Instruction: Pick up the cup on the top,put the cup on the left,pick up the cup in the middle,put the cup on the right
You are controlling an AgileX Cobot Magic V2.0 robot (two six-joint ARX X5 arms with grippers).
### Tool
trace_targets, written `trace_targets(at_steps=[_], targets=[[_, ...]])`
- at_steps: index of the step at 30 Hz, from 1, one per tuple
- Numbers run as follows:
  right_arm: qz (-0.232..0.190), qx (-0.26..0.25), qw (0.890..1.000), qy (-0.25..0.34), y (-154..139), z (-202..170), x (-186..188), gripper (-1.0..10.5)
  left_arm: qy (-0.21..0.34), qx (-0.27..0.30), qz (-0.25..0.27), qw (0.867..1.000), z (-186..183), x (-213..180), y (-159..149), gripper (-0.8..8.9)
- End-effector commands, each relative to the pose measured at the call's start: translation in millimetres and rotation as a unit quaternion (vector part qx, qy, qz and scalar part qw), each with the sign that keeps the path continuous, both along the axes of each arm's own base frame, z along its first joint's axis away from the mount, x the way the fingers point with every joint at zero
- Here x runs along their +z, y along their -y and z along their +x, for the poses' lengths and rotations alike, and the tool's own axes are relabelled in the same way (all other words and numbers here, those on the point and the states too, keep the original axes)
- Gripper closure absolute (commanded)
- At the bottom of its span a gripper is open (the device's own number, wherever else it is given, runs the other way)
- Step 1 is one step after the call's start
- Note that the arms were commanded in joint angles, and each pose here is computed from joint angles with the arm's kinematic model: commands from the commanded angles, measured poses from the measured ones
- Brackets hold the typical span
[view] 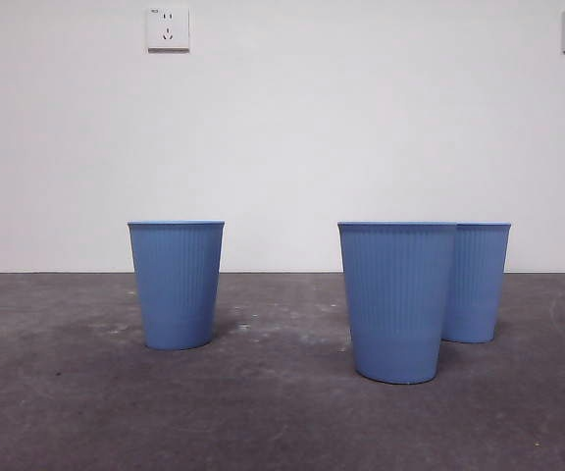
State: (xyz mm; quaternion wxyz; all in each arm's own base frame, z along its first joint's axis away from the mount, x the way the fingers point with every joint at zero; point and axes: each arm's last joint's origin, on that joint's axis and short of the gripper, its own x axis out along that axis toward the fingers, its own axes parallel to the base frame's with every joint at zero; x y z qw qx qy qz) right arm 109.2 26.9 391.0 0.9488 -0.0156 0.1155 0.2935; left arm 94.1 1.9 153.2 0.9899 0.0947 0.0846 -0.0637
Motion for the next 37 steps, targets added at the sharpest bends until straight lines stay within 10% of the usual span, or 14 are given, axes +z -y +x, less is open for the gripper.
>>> trace_targets(at_steps=[1, 11, 20, 37], targets=[[-0.003, -0.033, 0.999, 0.015, 8, -4, -32, 9.4, -0.004, 0.002, -0.004, 1.000, 0, -4, 0, 8.16], [-0.006, -0.107, 0.986, 0.127, 22, -17, -131, 9.4, -0.004, 0.003, -0.004, 1.000, 0, -4, 0, 8.16], [0.011, -0.204, 0.972, 0.114, 27, -12, -195, 9.4, -0.004, 0.002, -0.004, 1.000, 0, -4, 0, 8.16], [0.001, -0.204, 0.978, 0.049, 23, -13, -239, 9.4, -0.004, 0.003, -0.004, 1.000, 0, -4, 0, 8.16]])
